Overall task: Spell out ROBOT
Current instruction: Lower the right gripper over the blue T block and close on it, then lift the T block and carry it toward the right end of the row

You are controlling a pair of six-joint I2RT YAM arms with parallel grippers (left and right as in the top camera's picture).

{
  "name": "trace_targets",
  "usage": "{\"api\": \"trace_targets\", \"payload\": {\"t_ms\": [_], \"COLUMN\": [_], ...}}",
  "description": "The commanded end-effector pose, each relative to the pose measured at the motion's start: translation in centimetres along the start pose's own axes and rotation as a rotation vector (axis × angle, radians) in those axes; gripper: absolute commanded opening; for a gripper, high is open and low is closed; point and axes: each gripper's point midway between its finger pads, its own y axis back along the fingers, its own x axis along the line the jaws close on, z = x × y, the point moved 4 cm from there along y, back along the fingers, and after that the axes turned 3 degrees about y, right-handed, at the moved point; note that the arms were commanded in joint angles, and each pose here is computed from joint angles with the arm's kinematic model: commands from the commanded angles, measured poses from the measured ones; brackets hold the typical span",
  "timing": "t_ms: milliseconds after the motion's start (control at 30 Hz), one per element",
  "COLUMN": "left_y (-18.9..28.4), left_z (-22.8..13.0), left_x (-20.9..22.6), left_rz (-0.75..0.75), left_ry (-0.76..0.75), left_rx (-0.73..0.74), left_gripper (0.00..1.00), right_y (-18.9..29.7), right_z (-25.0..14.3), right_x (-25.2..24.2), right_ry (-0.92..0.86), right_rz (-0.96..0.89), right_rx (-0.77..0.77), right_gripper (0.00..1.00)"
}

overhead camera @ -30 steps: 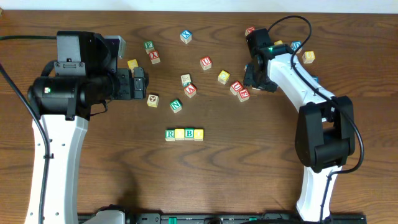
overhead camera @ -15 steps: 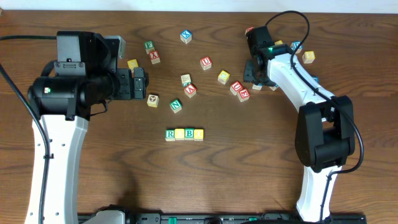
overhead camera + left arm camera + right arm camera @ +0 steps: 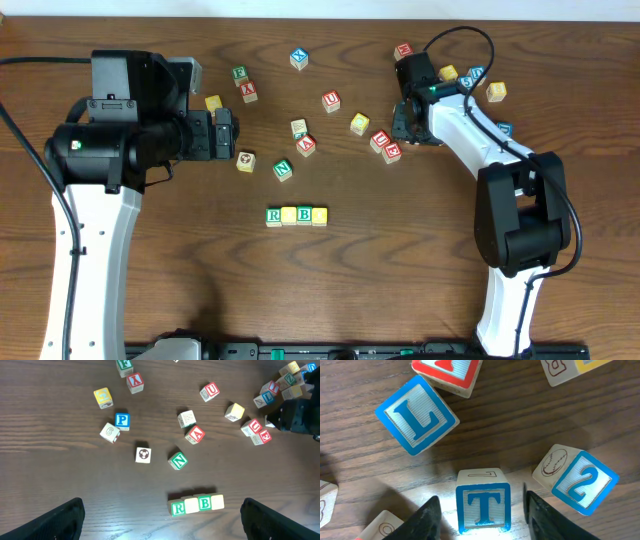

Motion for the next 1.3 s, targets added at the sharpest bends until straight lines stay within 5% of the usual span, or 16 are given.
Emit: {"api": "trace_targets", "payload": {"t_ms": [0, 400, 700, 1067, 1267], "left_y": [0.4, 0.4, 0.4, 0.4, 0.4], "left_z": [0.4, 0.4, 0.4, 0.4, 0.4], "left_x": [-0.1, -0.1, -0.1, -0.1, -0.1], "left_rz": [-0.008, -0.008, -0.008, -0.008, -0.008], "left_ry": [-0.018, -0.018, -0.018, -0.018, -0.018], "left_rx": [-0.015, -0.015, -0.015, -0.015, -0.015], "left_gripper": [0.98, 0.98, 0.98, 0.98, 0.98], "right_y": [-0.5, -1.5, -1.6, -0.5, 4.1], "right_z": [-0.1, -0.7, -0.6, 0.2, 2.0], "right_x": [-0.6, -0.9, -0.8, -0.7, -0.9], "right_ry": [0.0, -0.002, -0.003, 0.004, 0.02], "right_rz": [-0.031, -0.041, -0.037, -0.032, 0.002], "right_rx": [-0.002, -0.013, -0.021, -0.034, -0.121], "right_gripper": [0.41, 0.45, 0.15, 0.11, 0.11]}}
